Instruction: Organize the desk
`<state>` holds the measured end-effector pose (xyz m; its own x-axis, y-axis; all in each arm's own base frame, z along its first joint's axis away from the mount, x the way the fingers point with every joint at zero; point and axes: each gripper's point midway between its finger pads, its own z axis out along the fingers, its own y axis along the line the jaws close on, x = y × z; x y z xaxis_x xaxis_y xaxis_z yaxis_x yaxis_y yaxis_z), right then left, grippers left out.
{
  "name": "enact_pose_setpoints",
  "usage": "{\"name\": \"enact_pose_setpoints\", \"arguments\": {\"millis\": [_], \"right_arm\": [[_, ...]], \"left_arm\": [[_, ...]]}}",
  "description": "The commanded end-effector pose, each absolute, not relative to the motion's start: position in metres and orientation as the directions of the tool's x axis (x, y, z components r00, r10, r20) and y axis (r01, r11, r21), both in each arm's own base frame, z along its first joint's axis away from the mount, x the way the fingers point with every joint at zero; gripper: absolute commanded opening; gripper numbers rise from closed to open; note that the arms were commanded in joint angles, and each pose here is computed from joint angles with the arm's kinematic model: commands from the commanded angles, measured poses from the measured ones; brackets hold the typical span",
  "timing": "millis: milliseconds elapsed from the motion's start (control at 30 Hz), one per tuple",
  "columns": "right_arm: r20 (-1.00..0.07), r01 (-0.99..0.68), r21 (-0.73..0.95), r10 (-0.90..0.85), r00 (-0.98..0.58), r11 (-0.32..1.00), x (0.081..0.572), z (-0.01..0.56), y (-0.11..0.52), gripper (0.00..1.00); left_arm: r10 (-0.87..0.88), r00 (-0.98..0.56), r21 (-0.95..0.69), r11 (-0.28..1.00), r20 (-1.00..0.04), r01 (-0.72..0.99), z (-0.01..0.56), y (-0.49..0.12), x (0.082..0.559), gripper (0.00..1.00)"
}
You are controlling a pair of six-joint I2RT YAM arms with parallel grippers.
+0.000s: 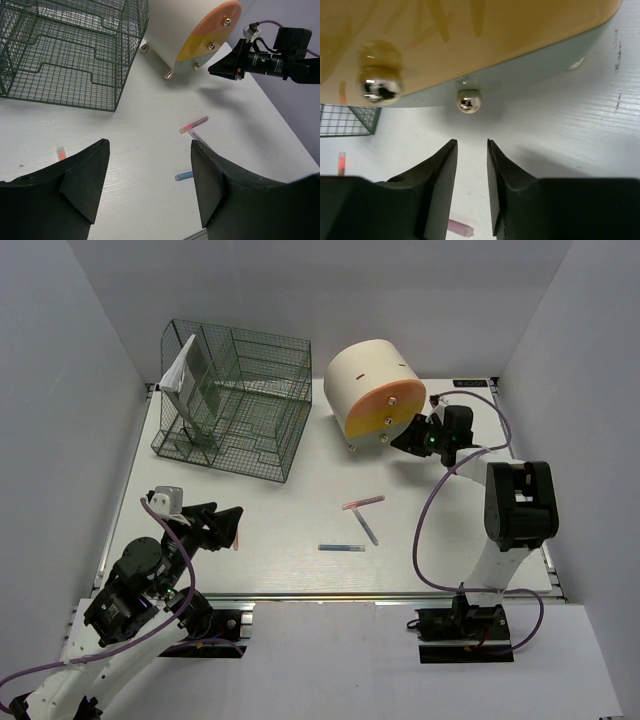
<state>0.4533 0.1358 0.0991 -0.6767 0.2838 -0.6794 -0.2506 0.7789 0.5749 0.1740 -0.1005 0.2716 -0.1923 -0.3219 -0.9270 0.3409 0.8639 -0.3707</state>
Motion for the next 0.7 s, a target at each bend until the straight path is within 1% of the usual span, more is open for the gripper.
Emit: {"name": "enact_pose_setpoints", "arguments": {"millis": [0, 200, 267, 400, 667], "right_arm": [[-0.728, -0.307, 0.57, 0.296, -0.619, 0.762, 0.474, 0.11, 0.139, 0.37], [-0.733, -0.329, 0.588, 0.314, -0.604, 0.739, 0.483, 0.109, 0.146, 0.48], [-0.726, -0.325, 0.603, 0.333, -0.601, 0.728, 0.486, 0.11, 0.147, 0.5], [-0.703, -0.318, 0.639, 0.365, -0.611, 0.7, 0.488, 0.107, 0.151, 0.52], [-0.645, -0.284, 0.706, 0.424, -0.636, 0.648, 0.495, 0.099, 0.164, 0.51]], "left_arm": [[-0.31, -0.208, -0.365, 0.869, -0.928, 0.333, 0.266, -0.103, 0.177, 0.76], [-0.303, -0.216, -0.362, 0.871, -0.928, 0.331, 0.264, -0.104, 0.178, 0.76], [-0.3, -0.217, -0.359, 0.873, -0.929, 0.331, 0.264, -0.105, 0.179, 0.76], [-0.295, -0.221, -0.356, 0.873, -0.93, 0.333, 0.263, -0.106, 0.179, 0.76], [-0.293, -0.226, -0.355, 0.877, -0.929, 0.324, 0.261, -0.105, 0.18, 0.76]]}}
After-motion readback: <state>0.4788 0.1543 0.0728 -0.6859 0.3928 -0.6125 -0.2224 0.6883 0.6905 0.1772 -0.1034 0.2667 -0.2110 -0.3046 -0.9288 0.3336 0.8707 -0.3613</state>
